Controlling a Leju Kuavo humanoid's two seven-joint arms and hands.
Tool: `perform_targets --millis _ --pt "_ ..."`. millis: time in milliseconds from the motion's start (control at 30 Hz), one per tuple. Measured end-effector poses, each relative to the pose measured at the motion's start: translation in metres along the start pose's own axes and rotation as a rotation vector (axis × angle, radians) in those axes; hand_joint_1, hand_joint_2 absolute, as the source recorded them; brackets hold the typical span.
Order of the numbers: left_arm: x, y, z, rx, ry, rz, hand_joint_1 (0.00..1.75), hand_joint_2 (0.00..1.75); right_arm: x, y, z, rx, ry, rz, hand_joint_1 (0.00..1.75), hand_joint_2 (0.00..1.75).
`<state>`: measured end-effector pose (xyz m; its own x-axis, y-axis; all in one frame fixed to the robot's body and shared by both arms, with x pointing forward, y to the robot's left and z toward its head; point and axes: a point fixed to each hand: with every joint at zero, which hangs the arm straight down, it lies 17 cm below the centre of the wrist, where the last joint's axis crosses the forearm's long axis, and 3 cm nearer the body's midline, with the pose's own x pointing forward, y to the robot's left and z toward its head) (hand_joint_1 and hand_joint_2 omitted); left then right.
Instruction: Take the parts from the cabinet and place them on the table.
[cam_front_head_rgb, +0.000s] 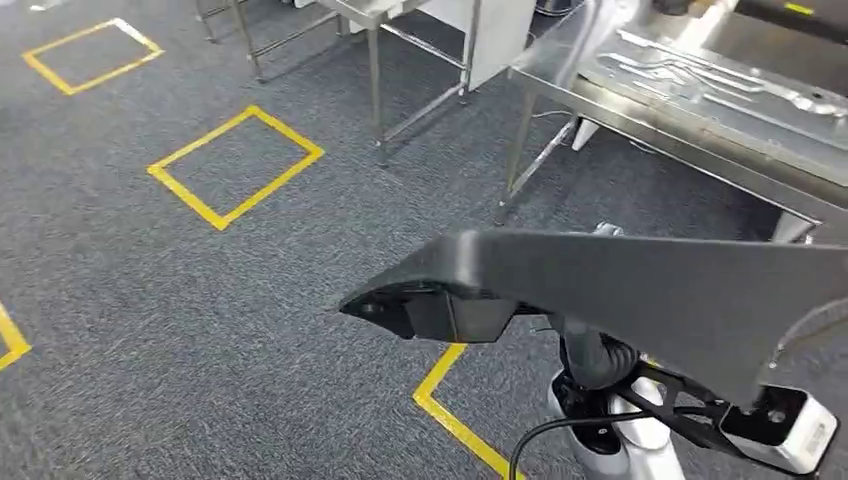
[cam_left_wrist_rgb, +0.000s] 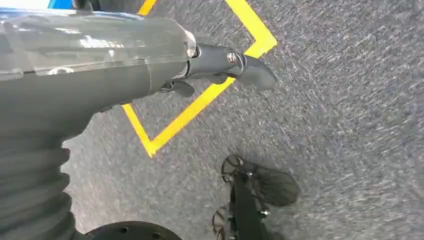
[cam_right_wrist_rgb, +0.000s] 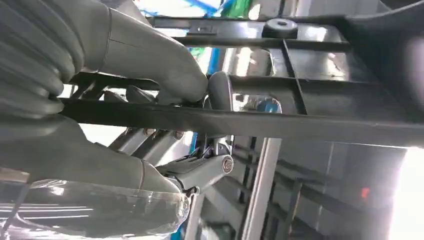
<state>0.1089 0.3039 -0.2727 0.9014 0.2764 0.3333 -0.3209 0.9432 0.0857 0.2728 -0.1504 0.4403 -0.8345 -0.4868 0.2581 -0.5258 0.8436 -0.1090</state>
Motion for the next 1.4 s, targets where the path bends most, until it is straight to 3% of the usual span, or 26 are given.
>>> perform_targets --millis 1400 --pt "0.013 -0.008 0.000 -0.030 -0.037 0.000 0.00 1.75 -0.011 0.003 0.006 -0.008 0.036 0.005 1.75 1.75"
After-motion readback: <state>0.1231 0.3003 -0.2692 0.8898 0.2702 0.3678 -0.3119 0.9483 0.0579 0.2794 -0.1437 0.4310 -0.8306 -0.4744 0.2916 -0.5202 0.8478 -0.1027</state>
